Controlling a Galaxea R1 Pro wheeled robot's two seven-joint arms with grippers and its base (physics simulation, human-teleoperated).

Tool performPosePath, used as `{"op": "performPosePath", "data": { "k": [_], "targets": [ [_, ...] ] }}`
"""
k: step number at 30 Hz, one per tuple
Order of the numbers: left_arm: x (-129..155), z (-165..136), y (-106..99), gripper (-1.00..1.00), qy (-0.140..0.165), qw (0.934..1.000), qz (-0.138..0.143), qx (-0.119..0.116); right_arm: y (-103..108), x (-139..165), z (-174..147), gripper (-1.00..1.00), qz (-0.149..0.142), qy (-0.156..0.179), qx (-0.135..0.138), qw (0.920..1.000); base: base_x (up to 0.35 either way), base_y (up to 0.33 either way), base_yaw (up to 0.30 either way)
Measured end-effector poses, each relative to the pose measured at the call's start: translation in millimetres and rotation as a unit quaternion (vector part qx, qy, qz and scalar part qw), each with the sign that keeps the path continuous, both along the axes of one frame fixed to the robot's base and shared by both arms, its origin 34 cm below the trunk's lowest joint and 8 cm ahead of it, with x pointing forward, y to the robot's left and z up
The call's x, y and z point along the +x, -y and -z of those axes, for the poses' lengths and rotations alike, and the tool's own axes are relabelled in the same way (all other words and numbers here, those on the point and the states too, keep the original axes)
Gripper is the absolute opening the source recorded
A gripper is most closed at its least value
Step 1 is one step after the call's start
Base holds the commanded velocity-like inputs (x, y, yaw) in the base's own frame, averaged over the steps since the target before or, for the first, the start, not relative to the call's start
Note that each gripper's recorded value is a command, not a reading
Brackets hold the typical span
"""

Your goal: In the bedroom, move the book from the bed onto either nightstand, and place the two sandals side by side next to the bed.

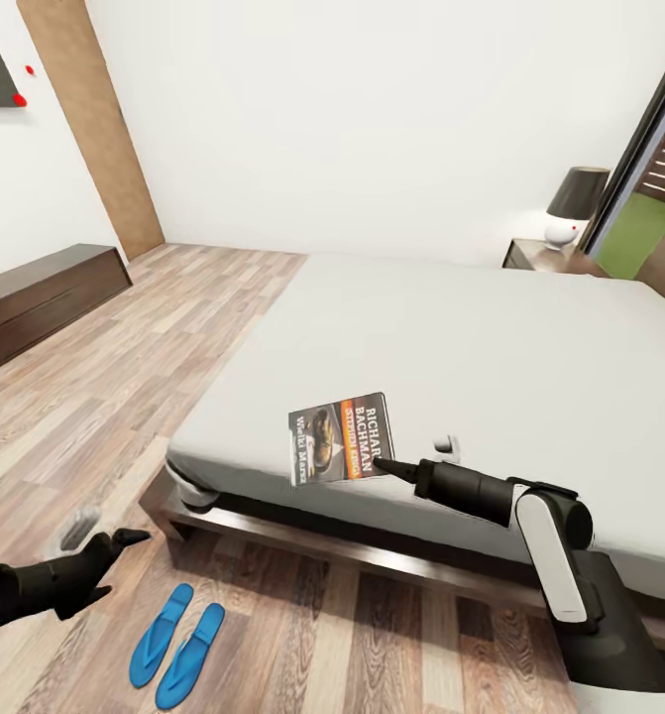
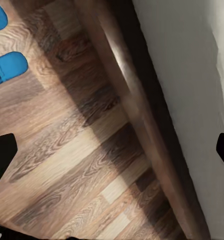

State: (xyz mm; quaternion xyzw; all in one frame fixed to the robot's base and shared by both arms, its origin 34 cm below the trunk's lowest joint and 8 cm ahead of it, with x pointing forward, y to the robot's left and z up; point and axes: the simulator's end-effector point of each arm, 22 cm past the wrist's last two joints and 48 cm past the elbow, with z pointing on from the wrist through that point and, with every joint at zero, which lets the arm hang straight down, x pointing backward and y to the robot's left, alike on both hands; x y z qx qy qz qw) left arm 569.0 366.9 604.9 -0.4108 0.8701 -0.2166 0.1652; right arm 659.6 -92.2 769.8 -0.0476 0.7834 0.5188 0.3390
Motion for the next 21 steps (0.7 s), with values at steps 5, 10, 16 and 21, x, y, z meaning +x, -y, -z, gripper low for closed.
{"op": "performPosePath", "data": {
  "k": [5,10,16,21],
  "targets": [
    [-23.9,-0.7,-48.6,1.0,0.044,0.998,-0.036,0.029,1.4,7.1,-9.2,-1.0,0.003,0.009,-0.003,0.9999,0.0,0.0,0.145],
    [-43.1,6.8,-53.8,1.0,0.056,0.9968,-0.044,0.036,-0.2,6.9,-13.3,-1.0,0.002,0.013,-0.004,0.9999,0.0,0.0,0.152],
    [-72.7,30.1,-44.1,1.0,0.038,0.9968,-0.043,0.056,-1.1,6.5,-17.4,-1.0,0.001,0.017,-0.005,0.9998,0.0,0.0,0.179],
    [-99.0,54.7,-22.8,1.0,0.01,0.9965,-0.05,0.066,-3.4,4.5,-20.5,-1.0,-0.002,0.021,-0.007,0.9998,0.0,0.0,0.185]
  ]
}}
